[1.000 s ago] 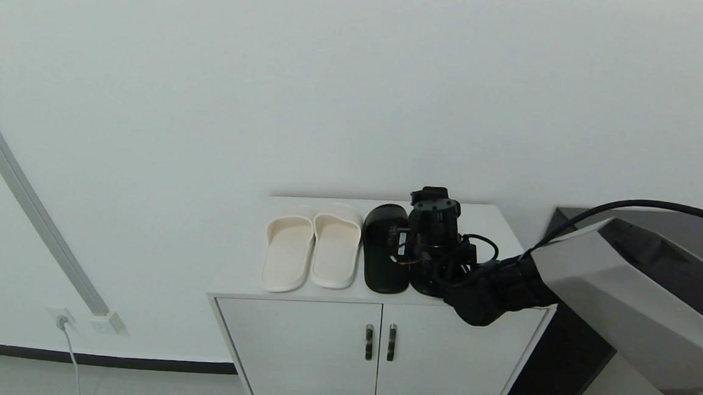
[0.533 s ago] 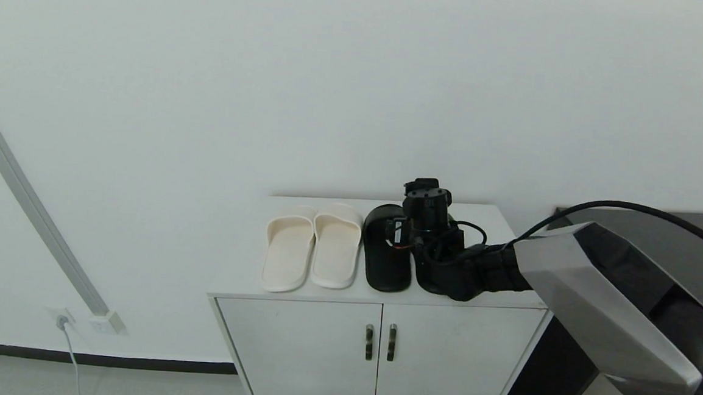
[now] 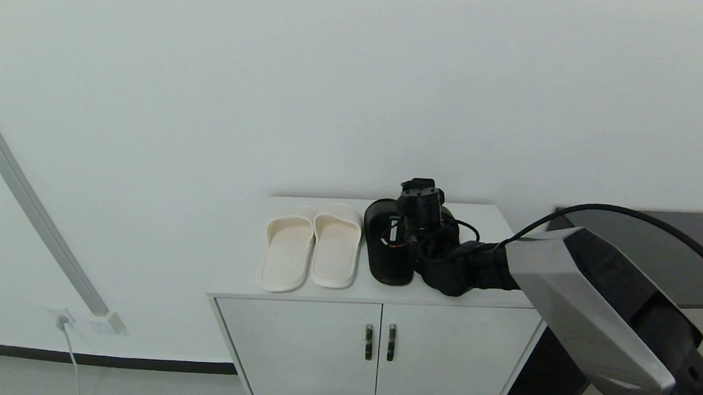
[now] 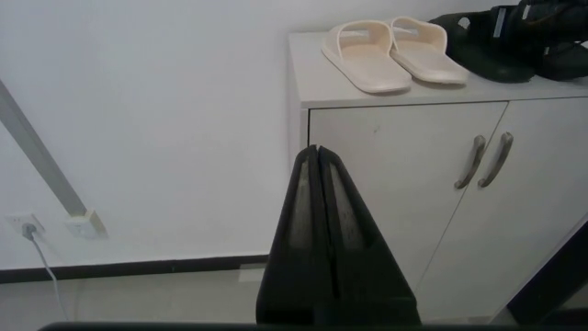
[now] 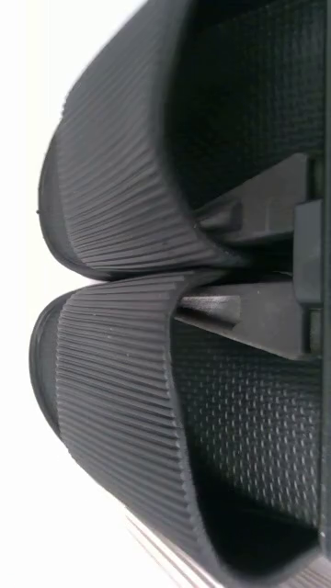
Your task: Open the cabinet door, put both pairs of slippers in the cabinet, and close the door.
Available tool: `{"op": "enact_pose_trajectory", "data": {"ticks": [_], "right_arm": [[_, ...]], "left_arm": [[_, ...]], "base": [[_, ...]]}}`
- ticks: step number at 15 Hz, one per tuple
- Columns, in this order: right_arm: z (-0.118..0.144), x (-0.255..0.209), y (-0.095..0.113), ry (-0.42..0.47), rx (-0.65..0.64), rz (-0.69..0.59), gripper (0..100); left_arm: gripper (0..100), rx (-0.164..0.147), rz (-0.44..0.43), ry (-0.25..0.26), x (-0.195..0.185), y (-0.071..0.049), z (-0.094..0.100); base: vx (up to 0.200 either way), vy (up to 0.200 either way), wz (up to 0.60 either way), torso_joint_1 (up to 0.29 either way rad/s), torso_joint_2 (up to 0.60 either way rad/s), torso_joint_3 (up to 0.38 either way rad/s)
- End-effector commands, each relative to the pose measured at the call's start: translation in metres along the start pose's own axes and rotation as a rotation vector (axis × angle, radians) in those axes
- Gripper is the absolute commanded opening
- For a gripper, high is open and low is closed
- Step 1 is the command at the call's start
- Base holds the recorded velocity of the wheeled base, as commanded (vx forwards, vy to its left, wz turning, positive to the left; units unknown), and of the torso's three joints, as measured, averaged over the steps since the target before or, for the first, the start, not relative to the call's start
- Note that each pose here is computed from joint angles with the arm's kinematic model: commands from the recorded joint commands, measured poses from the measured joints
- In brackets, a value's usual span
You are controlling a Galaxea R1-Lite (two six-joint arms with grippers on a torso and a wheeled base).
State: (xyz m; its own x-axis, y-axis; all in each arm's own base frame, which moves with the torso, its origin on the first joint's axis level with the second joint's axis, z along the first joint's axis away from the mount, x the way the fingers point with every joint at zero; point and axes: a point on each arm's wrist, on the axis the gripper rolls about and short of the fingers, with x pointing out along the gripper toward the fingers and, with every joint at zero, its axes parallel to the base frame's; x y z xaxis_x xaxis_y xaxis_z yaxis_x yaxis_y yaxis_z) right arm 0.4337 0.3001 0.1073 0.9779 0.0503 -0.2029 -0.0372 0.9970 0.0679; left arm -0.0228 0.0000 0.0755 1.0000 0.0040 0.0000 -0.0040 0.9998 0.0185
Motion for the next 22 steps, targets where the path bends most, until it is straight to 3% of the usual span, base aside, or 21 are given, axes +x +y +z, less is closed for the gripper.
{"op": "enact_pose_trajectory", "data": {"ticks": [1,5,10,14,18,22], "right_arm": [[0.000,-0.001,0.000,0.003,0.000,0.001,0],[0.021,-0.014,-0.003,-0.024,0.022,0.006,0],[0.052,-0.089,-0.021,-0.008,-0.009,0.050,0],[0.040,-0.158,-0.052,-0.008,-0.094,0.202,0],[0.028,-0.238,-0.092,0.018,-0.156,0.509,0],[0.029,-0.263,-0.108,0.050,-0.156,0.672,0]], "left_arm": [[0,0.000,0.001,0.000,0.000,0.000,0.000],[0,0.000,0.001,0.002,0.000,0.000,0.000],[0,-0.005,0.001,0.000,0.000,0.000,0.000],[0,-0.005,0.001,0.000,0.000,0.000,0.000],[0,-0.003,0.001,0.000,0.000,0.000,0.000],[0,-0.003,0.001,0.000,0.000,0.000,0.000]], "base": [[0.000,0.000,0.00,0.000,0.00,0.000],[0.000,0.000,0.00,0.000,0.00,0.000],[0.000,0.000,0.00,0.000,0.00,0.000],[0.000,0.000,0.00,0.000,0.00,0.000],[0.000,0.000,0.00,0.000,0.00,0.000],[0.000,0.000,0.00,0.000,0.00,0.000]]}}
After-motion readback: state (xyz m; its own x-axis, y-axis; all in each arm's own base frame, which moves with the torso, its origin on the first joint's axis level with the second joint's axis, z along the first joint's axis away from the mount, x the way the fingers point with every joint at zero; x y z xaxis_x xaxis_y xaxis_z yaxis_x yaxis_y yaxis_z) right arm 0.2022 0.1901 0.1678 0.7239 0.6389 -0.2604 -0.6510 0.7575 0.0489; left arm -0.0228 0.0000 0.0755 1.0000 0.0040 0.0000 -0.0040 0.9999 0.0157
